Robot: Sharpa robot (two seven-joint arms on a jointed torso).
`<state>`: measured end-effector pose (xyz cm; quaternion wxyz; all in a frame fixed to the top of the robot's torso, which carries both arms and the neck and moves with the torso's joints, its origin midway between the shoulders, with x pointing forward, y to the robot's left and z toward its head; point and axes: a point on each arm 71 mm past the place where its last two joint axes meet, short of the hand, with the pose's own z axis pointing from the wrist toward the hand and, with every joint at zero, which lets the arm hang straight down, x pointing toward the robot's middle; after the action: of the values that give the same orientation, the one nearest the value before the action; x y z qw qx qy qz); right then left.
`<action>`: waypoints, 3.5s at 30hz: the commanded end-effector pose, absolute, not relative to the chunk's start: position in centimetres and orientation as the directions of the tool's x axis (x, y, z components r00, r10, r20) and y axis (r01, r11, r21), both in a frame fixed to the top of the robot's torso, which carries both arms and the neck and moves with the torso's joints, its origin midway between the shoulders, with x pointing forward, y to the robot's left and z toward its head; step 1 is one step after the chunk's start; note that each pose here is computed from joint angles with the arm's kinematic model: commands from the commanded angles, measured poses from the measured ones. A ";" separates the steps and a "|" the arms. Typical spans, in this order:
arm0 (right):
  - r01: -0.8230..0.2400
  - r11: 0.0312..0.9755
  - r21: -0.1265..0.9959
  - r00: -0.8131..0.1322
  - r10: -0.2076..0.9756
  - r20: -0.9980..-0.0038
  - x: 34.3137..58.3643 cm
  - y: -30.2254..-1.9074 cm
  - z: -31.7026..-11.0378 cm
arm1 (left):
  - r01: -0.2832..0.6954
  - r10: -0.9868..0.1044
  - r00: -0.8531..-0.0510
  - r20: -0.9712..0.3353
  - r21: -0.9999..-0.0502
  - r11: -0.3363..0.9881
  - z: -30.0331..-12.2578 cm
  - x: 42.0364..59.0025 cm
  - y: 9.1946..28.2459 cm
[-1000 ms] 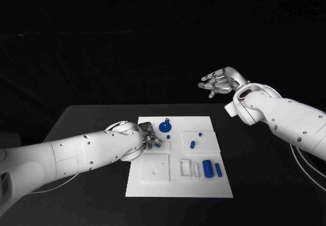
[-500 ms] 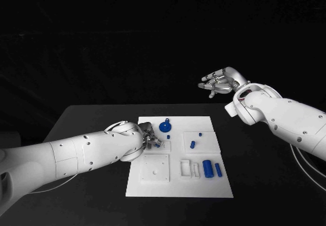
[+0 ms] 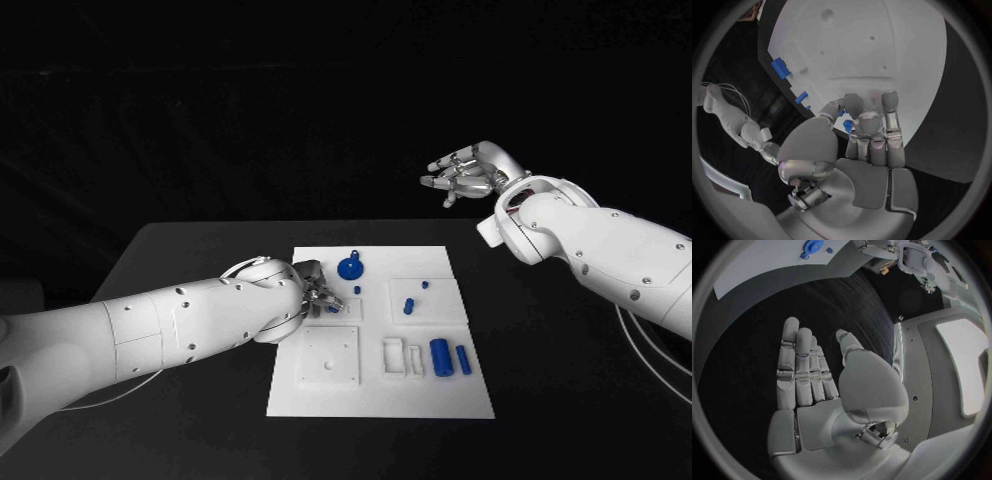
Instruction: Assemble the parts on the task board
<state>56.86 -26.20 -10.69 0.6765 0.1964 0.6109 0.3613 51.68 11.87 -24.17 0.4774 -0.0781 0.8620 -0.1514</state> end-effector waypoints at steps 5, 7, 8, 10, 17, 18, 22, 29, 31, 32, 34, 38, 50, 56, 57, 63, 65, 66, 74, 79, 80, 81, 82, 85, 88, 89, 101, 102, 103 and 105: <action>-0.256 0.660 0.706 -0.020 0.727 -0.686 56.9 -26.0 -10.7 | 0.007 -0.261 -0.569 -0.780 -0.322 0.947 -24.9 51.3 11.8; -0.256 0.660 0.707 -0.021 0.727 -0.686 56.9 -26.0 -10.7 | 0.007 -0.261 -0.569 -0.780 -0.322 0.947 -24.9 51.3 11.8; -0.256 0.659 0.707 -0.021 0.727 -0.686 56.9 -26.0 -10.7 | 0.006 -0.261 -0.569 -0.779 -0.322 0.947 -24.9 51.3 11.8; -0.256 0.660 0.707 -0.021 0.727 -0.686 56.9 -26.0 -10.7 | 0.004 -0.262 -0.569 -0.779 -0.321 0.947 -24.9 51.4 11.9; -0.256 0.660 0.707 -0.021 0.727 -0.686 56.9 -26.0 -10.7 | 0.002 -0.261 -0.571 -0.778 -0.319 0.948 -24.9 51.5 11.9; -0.256 0.660 0.707 -0.021 0.727 -0.686 56.9 -26.0 -10.7 | 0.002 -0.261 -0.571 -0.778 -0.318 0.948 -24.9 51.5 11.9; -0.257 0.659 0.707 -0.022 0.727 -0.686 56.9 -26.0 -10.7 | 0.003 -0.256 -0.574 -0.778 -0.315 0.949 -25.0 51.7 11.7; -0.258 0.658 0.707 -0.025 0.727 -0.686 56.9 -25.8 -10.7 | 0.013 -0.244 -0.587 -0.772 -0.311 0.950 -25.0 51.7 11.2; -0.259 0.658 0.707 -0.025 0.727 -0.686 56.9 -25.8 -10.7 | 0.017 -0.243 -0.589 -0.771 -0.312 0.950 -25.0 51.7 11.0; -0.259 0.658 0.707 -0.026 0.727 -0.686 56.9 -25.8 -10.7 | 0.020 -0.241 -0.591 -0.770 -0.313 0.950 -25.0 51.7 10.9; -0.259 0.657 0.708 -0.027 0.728 -0.686 56.9 -25.8 -10.7 | 0.025 -0.236 -0.596 -0.768 -0.312 0.950 -25.0 51.7 10.8; -0.259 0.657 0.708 -0.029 0.727 -0.686 56.9 -25.7 -10.8 | 0.034 -0.221 -0.611 -0.760 -0.304 0.952 -25.1 51.6 10.5; -0.259 0.656 0.709 -0.029 0.728 -0.685 56.9 -25.8 -10.8 | 0.045 -0.201 -0.620 -0.759 -0.290 0.956 -25.2 51.6 10.4; -0.257 0.657 0.709 -0.027 0.728 -0.685 56.9 -25.9 -10.7 | 0.046 -0.205 -0.605 -0.769 -0.290 0.956 -25.1 51.7 10.5; -0.257 0.657 0.709 -0.027 0.728 -0.685 56.9 -25.9 -10.7 | 0.046 -0.205 -0.604 -0.770 -0.290 0.956 -25.1 51.8 10.5; -0.255 0.657 0.709 -0.025 0.728 -0.685 56.9 -26.1 -10.8 | 0.039 -0.212 -0.590 -0.780 -0.289 0.956 -25.0 52.0 10.8; -0.255 0.657 0.709 -0.026 0.728 -0.685 56.8 -26.1 -10.8 | 0.037 -0.214 -0.586 -0.781 -0.289 0.956 -25.0 52.1 10.9; -0.255 0.657 0.709 -0.027 0.728 -0.685 56.8 -26.1 -10.8 | 0.036 -0.215 -0.585 -0.782 -0.290 0.956 -25.0 52.1 10.9; -0.251 0.659 0.709 -0.029 0.727 -0.686 56.8 -26.3 -10.9 | 0.034 -0.221 -0.576 -0.787 -0.294 0.955 -25.0 52.2 11.1; -0.249 0.660 0.709 -0.030 0.726 -0.687 56.8 -26.3 -10.9 | 0.034 -0.226 -0.572 -0.788 -0.298 0.954 -24.9 52.2 11.2; -0.249 0.660 0.709 -0.030 0.726 -0.687 56.8 -26.3 -10.9 | 0.034 -0.227 -0.572 -0.788 -0.299 0.954 -24.9 52.2 11.3; -0.248 0.660 0.709 -0.030 0.726 -0.687 56.8 -26.4 -10.9 | 0.035 -0.228 -0.572 -0.788 -0.301 0.953 -24.9 52.2 11.3; -0.247 0.661 0.709 -0.031 0.726 -0.687 56.8 -26.4 -11.0 | 0.036 -0.229 -0.571 -0.788 -0.302 0.953 -24.9 52.2 11.3; -0.244 0.662 0.709 -0.031 0.725 -0.688 56.7 -26.5 -11.0 | 0.036 -0.233 -0.571 -0.787 -0.307 0.951 -24.8 52.0 11.4; -0.242 0.663 0.709 -0.031 0.725 -0.688 56.7 -26.6 -11.1 | 0.035 -0.240 -0.568 -0.787 -0.315 0.949 -24.6 52.0 11.5; -0.242 0.663 0.709 -0.031 0.725 -0.688 56.7 -26.6 -11.1 | 0.035 -0.242 -0.567 -0.787 -0.317 0.948 -24.5 52.0 11.5; -0.237 0.664 0.709 -0.033 0.724 -0.689 56.7 -26.7 -11.4 | 0.029 -0.302 -0.540 -0.786 -0.376 0.926 -21.9 52.5 11.6; -0.236 0.664 0.710 -0.033 0.724 -0.689 56.7 -26.7 -11.4 | 0.028 -0.306 -0.537 -0.787 -0.379 0.925 -21.6 52.6 11.6; -0.236 0.664 0.710 -0.033 0.724 -0.689 56.7 -26.7 -11.5 | 0.028 -0.309 -0.534 -0.787 -0.381 0.924 -21.3 52.6 11.7; -0.235 0.664 0.710 -0.034 0.724 -0.689 56.7 -26.7 -11.5 | 0.027 -0.312 -0.530 -0.789 -0.383 0.923 -20.9 52.7 11.8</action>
<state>56.72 -26.81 -11.44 0.6701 0.2004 0.6191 0.3571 52.77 11.95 -21.07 0.4786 -0.0828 0.8566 -0.1743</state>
